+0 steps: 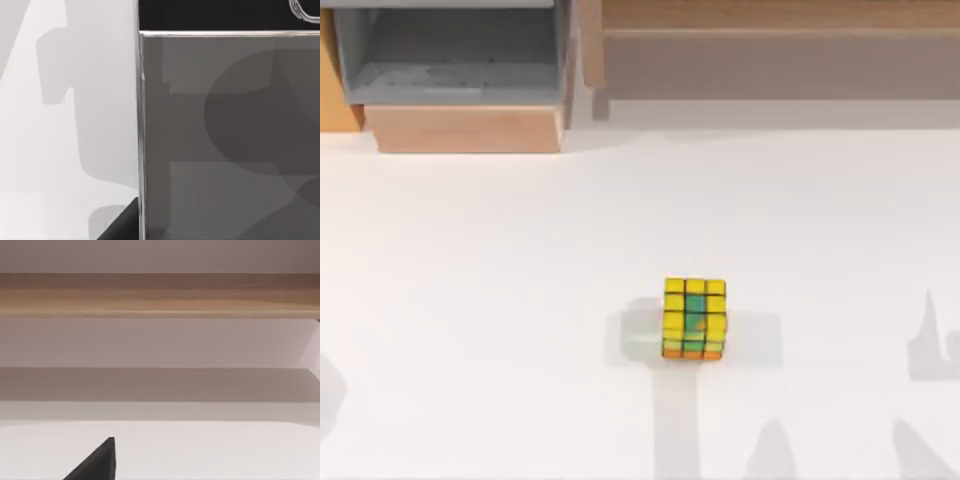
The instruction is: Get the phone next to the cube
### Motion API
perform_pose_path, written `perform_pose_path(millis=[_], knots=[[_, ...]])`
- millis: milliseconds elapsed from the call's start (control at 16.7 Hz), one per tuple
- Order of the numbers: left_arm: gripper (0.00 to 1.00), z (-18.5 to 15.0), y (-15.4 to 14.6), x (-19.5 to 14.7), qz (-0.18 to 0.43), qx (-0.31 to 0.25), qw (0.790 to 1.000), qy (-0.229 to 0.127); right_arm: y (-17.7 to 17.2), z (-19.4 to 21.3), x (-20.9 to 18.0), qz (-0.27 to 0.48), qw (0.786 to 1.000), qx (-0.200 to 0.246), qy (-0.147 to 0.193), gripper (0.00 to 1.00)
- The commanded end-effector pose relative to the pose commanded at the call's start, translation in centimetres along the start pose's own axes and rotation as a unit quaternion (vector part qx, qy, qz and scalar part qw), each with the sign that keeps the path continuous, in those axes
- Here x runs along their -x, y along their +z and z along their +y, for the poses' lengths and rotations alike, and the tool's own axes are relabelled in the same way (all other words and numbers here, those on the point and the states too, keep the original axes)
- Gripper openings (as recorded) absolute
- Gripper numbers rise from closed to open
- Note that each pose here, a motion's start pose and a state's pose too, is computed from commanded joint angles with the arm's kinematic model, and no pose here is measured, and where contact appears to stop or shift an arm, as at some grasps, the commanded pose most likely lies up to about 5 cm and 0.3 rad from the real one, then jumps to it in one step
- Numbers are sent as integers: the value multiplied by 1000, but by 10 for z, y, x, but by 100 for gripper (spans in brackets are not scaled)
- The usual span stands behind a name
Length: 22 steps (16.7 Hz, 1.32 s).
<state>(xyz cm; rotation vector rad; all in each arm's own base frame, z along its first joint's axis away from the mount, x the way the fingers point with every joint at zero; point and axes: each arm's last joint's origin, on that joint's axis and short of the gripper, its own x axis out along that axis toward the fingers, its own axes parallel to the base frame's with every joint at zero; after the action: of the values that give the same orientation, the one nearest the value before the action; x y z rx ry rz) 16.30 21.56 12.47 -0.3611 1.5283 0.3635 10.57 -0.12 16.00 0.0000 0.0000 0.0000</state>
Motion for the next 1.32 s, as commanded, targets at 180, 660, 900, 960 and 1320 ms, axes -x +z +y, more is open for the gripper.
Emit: perform_pose_path(millis=[180,660,900,960,1320], knots=[[0,0,0,9,-1,1,1000,1,0,0,0,0,1000,0,0,100],[0,-8,12,29,-32,-4,999,6,0,0,0,0,1000,0,0,100],[0,-37,32,43,-39,-18,999,-13,0,0,0,0,1000,0,0,100],[0,-48,37,45,-36,-24,999,-20,0,0,0,0,1000,0,0,100],[0,-136,58,43,20,-67,996,-58,0,0,0,0,1000,0,0,100]])
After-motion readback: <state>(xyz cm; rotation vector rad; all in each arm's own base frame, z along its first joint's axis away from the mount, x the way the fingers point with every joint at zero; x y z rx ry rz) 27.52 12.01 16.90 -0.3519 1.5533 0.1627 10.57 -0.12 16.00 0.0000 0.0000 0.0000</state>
